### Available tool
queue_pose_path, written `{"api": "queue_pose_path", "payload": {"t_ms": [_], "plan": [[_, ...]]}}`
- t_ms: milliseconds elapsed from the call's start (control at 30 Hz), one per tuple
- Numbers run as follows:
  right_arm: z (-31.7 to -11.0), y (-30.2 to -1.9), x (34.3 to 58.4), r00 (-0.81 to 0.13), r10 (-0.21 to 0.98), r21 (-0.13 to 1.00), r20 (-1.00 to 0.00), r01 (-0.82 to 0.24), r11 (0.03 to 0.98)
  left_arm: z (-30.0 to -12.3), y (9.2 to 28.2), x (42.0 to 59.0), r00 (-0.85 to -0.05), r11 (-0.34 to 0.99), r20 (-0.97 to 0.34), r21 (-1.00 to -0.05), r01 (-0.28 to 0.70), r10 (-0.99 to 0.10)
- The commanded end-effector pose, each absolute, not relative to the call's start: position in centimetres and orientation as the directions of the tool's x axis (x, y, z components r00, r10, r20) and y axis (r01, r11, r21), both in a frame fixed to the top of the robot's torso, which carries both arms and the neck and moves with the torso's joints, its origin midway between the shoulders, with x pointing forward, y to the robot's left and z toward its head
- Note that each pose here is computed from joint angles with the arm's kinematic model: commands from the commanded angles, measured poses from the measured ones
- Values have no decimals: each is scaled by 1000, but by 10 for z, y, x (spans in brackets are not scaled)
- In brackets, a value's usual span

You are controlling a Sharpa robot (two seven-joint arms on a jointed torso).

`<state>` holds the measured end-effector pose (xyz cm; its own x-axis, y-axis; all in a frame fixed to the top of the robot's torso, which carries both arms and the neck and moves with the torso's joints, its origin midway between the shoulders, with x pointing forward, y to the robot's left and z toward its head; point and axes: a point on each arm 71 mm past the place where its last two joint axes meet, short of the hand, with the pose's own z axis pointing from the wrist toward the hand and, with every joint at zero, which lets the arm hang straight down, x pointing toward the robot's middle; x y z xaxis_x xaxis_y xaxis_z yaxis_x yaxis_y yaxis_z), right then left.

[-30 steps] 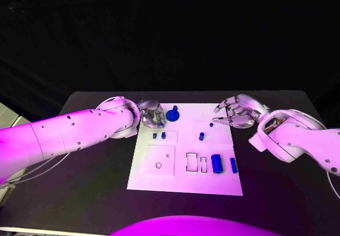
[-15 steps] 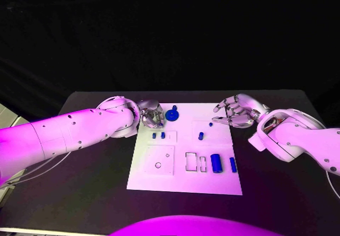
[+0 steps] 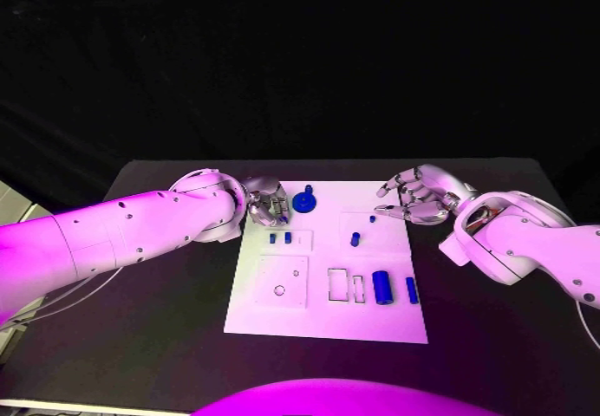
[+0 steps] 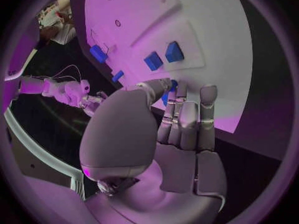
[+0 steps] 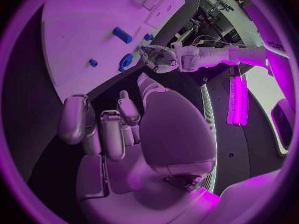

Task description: Assemble the parts on the task board

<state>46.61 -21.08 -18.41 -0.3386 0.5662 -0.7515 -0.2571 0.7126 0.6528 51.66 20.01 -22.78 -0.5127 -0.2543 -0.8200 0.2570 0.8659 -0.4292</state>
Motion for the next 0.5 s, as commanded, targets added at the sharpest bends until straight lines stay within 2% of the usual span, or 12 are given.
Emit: {"api": "queue_pose_path", "payload": {"t_ms": [33, 500], "plan": [[-184, -209, 465, -345, 556, 647, -756, -270, 713, -233, 200, 514, -538, 870, -811, -419, 259, -230], [-184, -209, 466, -340, 559, 648, -756, -272, 711, -232, 197, 513, -535, 863, -809, -431, 262, -242]]}}
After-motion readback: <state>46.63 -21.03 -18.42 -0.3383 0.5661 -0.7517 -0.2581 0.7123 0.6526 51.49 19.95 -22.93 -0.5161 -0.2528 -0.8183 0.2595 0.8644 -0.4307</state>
